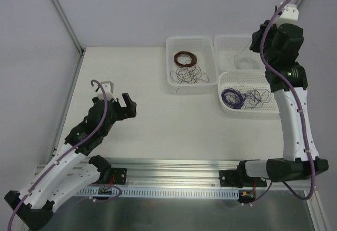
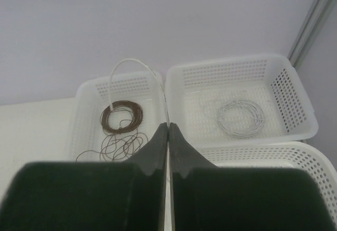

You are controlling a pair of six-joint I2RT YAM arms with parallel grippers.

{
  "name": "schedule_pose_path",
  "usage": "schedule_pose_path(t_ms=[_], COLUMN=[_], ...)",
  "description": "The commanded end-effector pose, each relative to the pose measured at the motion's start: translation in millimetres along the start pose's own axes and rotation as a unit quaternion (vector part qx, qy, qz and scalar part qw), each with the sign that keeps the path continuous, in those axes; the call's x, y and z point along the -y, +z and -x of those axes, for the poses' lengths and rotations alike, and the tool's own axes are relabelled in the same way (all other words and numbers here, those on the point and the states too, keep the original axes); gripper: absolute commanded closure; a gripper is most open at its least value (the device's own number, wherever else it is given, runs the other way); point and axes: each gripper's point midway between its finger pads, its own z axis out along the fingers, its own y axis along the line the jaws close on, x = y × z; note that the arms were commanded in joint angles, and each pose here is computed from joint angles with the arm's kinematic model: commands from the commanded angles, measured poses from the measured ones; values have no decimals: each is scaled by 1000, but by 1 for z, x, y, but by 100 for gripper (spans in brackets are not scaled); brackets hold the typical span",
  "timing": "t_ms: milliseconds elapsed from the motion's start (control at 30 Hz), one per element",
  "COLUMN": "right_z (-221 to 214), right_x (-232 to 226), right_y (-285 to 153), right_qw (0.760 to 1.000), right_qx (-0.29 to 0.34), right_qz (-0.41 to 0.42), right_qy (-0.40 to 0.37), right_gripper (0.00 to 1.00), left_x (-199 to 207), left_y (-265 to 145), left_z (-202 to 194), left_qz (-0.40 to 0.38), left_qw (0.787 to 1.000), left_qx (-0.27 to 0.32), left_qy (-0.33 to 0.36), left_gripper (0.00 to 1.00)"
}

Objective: Untangle the cables

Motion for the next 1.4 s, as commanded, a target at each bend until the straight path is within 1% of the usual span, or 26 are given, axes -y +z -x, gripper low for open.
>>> schedule_pose_path(t_ms=[0, 33, 67, 100, 200, 233, 267, 367, 400, 467, 500, 600, 667, 700, 767, 800, 933, 967, 1033, 1067, 1133, 1167, 1200, 1267, 1300, 1367], right_z=[53, 47, 49, 64, 55, 62, 49, 37, 21, -1, -25, -63, -90, -107, -119, -133, -147, -137, -145, -132, -136, -129, -124, -123, -112, -113], right_x=[7, 20, 26, 29, 54, 56, 64, 83, 90, 99, 106, 114, 118, 121, 119, 120, 110, 107, 107, 104, 105, 103, 102, 101, 103, 101], right_y=[26, 47, 54, 57, 92, 97, 116, 142, 160, 178, 194, 211, 218, 219, 218, 215, 200, 192, 181, 170, 154, 139, 130, 113, 93, 71], right_qw=[997, 998, 998, 996, 997, 996, 997, 996, 997, 997, 997, 996, 994, 992, 991, 989, 986, 987, 985, 986, 983, 983, 983, 981, 981, 979], right_qx=[74, 65, 67, 84, 74, 86, 73, 69, 56, 37, 14, -22, -51, -69, -82, -99, -125, -119, -135, -125, -141, -142, -142, -152, -149, -162], right_qz=[19, 3, -1, -3, -25, -26, -32, -49, -54, -65, -72, -82, -87, -91, -87, -89, -72, -67, -72, -71, -80, -82, -83, -87, -101, -103], right_qy=[18, 19, 19, 18, 17, 16, 15, 18, 19, 20, 22, 29, 42, 48, 62, 66, 83, 85, 85, 85, 85, 85, 84, 83, 75, 71], right_gripper=[99, 99, 99, 99, 99, 99, 98, 97, 93, 86, 77, 53, 43, 40, 33, 31, 20, 15, 10, 6, 2, 1, 3, 3, 3, 3], left_x=[-22, -24, -27, -32, -44, -47, -49, -56, -58, -63, -65, -65, -65, -66, -67, -67, -65, -65, -66, -66, -66, -66, -65, -66, -66, -67], left_y=[-17, -22, -22, -23, -21, -21, -22, -21, -20, -17, -15, -12, -11, -11, -10, -10, -11, -11, -13, -14, -17, -21, -23, -25, -29, -35], left_z=[-2, -1, -5, -11, -24, -22, -20, -13, -14, -15, -17, -20, -20, -20, -20, -20, -20, -19, -16, -15, -12, -9, -7, -6, -2, 2], left_qz=[18, 14, 15, 18, 36, 45, 51, 74, 81, 96, 102, 105, 105, 108, 110, 109, 100, 99, 99, 99, 95, 91, 88, 86, 81, 78], left_qw=[997, 997, 997, 997, 996, 996, 996, 994, 993, 990, 989, 988, 988, 988, 988, 988, 990, 990, 991, 991, 992, 993, 993, 994, 994, 994], left_qx=[-6, 2, 2, 4, 0, 6, 10, 20, 16, 13, 8, -3, -6, -7, -9, -8, -8, -7, -1, 1, 11, 20, 25, 34, 45, 61], left_qy=[76, 75, 76, 76, 77, 77, 77, 80, 88, 99, 106, 111, 112, 112, 112, 110, 100, 99, 95, 93, 84, 78, 74, 66, 61, 53], left_gripper=[1, 1, 1, 1, 1, 1, 1, 1, 1, 1, 1, 1, 1, 1, 1, 1, 1, 1, 1, 1, 1, 1, 1, 1, 1, 1])
